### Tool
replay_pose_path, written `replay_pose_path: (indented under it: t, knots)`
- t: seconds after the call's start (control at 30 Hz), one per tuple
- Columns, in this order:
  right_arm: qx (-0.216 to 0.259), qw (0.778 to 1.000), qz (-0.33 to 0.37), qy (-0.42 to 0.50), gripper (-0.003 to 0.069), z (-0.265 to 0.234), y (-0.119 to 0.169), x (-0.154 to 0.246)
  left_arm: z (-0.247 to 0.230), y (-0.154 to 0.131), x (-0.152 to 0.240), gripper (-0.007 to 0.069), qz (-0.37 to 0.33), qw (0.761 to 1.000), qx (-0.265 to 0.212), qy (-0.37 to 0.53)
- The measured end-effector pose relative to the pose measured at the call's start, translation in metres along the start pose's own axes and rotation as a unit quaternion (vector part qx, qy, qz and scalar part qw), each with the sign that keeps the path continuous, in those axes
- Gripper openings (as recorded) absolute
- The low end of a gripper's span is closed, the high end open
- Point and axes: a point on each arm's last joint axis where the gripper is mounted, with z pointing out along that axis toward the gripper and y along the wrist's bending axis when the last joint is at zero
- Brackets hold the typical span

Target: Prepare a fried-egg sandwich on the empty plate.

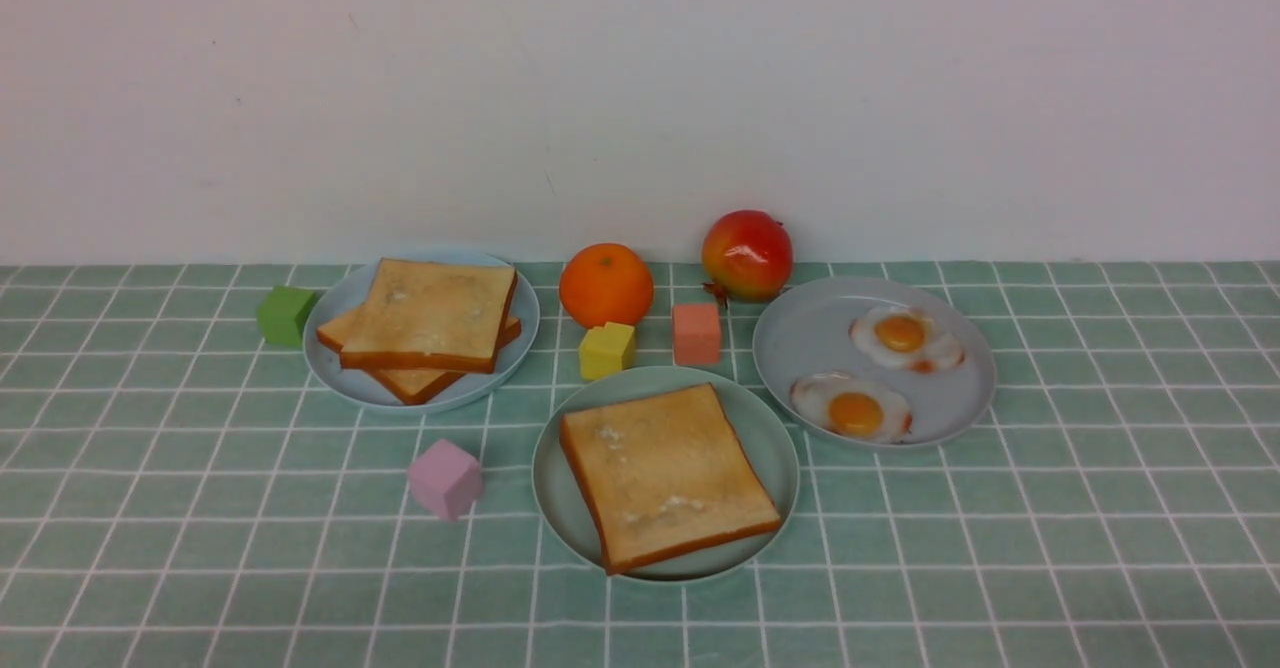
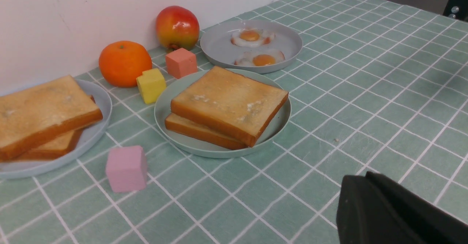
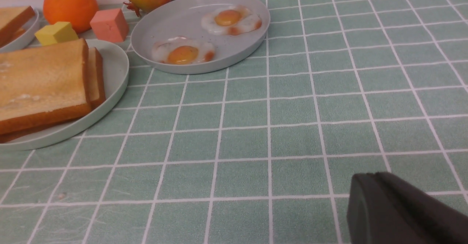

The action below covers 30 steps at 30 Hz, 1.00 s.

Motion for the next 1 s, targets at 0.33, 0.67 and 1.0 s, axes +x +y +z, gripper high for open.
replay_pose_path:
  t: [0.33, 0.67, 1.0]
  knots:
    - [0.000, 1.000, 0.000, 0.000, 0.0041, 0.000, 0.000, 0.000, -0.017, 0.016, -0.008, -0.0013, -0.074, 0.981, -0.154, -0.090]
    - [0.000, 1.000, 0.000, 0.000, 0.0057, 0.000, 0.000, 0.000, -0.024, 0.032, 0.026, -0.0013, -0.134, 0.920, -0.355, -0.095]
    - [0.000, 1.000, 0.000, 0.000, 0.0074, 0.000, 0.000, 0.000, -0.018, 0.030, 0.062, -0.0013, -0.202, 0.908, -0.367, 0.022]
